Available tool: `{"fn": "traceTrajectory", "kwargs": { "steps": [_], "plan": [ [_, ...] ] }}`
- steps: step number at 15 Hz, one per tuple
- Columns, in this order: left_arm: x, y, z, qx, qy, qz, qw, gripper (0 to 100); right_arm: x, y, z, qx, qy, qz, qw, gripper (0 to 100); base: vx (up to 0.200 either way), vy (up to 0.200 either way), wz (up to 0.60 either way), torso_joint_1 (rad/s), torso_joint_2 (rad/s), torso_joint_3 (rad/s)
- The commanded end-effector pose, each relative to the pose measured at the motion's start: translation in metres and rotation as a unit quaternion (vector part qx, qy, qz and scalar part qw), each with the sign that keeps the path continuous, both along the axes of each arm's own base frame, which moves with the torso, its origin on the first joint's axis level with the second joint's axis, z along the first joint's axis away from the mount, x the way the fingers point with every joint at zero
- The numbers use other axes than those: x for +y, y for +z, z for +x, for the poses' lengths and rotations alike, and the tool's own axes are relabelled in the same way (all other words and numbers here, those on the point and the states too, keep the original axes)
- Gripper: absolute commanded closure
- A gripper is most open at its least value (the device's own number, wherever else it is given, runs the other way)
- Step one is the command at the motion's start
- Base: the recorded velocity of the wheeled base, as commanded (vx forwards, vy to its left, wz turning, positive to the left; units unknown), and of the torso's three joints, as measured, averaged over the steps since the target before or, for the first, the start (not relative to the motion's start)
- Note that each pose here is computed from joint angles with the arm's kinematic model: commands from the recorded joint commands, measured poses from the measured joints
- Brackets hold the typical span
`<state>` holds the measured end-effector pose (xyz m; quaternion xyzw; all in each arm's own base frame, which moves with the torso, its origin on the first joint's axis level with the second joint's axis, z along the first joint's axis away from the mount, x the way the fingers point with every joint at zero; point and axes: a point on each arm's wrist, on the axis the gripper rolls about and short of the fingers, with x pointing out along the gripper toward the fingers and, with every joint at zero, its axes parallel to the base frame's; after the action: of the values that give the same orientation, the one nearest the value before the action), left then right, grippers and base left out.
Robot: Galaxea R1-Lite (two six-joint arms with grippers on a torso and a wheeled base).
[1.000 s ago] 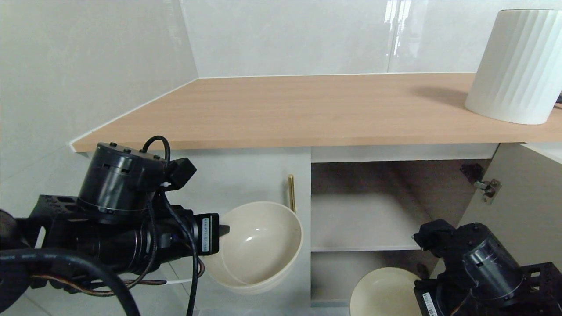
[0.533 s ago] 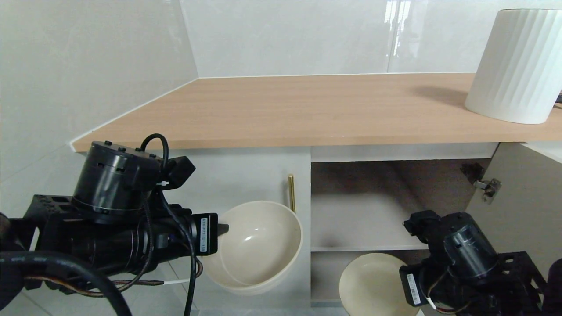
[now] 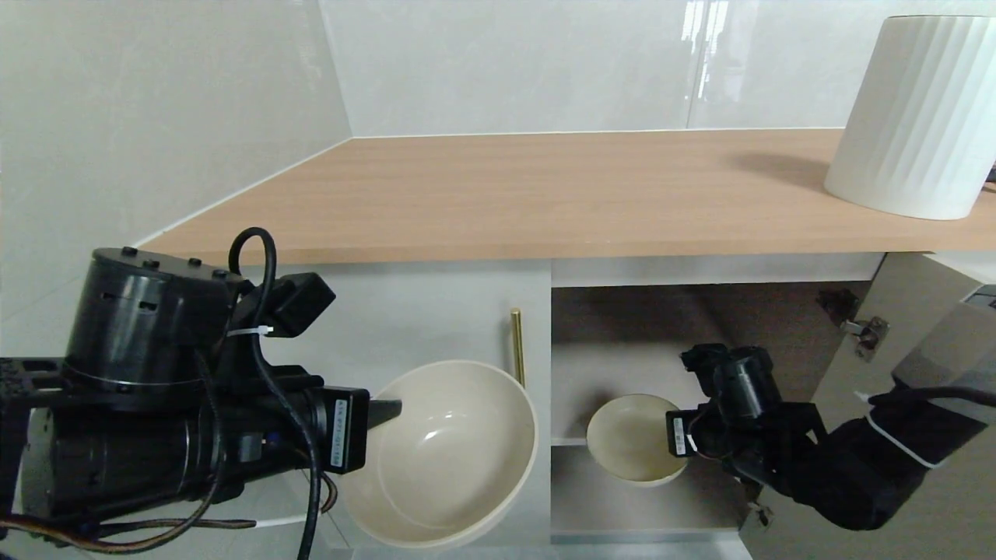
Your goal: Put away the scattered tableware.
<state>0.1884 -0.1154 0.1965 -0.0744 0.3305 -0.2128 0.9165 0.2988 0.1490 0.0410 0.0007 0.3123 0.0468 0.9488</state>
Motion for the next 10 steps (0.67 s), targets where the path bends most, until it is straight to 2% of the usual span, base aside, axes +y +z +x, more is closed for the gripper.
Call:
{"fn": "traceTrajectory", "kwargs": {
  "steps": [1,3,4,10],
  "plan": [
    [0.004,0.005,-0.008,-0.014,-0.006,-0.004,0.9999,100,-0.005,-0.028,0.033,0.009,-0.015,-0.032,0.999,100,0.000,0.000,0.00,0.000,0.00,0.000],
    [0.006,0.006,-0.011,-0.023,-0.014,0.004,0.9996,100,-0.007,-0.037,0.048,0.003,-0.030,-0.047,0.998,100,0.000,0.000,0.00,0.000,0.00,0.000],
    [0.007,0.007,-0.015,-0.033,-0.025,0.015,0.9990,100,-0.014,-0.050,0.067,-0.001,-0.060,-0.055,0.997,100,0.000,0.000,0.00,0.000,0.00,0.000],
    [0.004,0.003,-0.017,-0.030,-0.038,0.021,0.9986,100,-0.018,-0.064,0.104,-0.028,-0.102,-0.061,0.992,100,0.000,0.000,0.00,0.000,0.00,0.000]
  ]
}}
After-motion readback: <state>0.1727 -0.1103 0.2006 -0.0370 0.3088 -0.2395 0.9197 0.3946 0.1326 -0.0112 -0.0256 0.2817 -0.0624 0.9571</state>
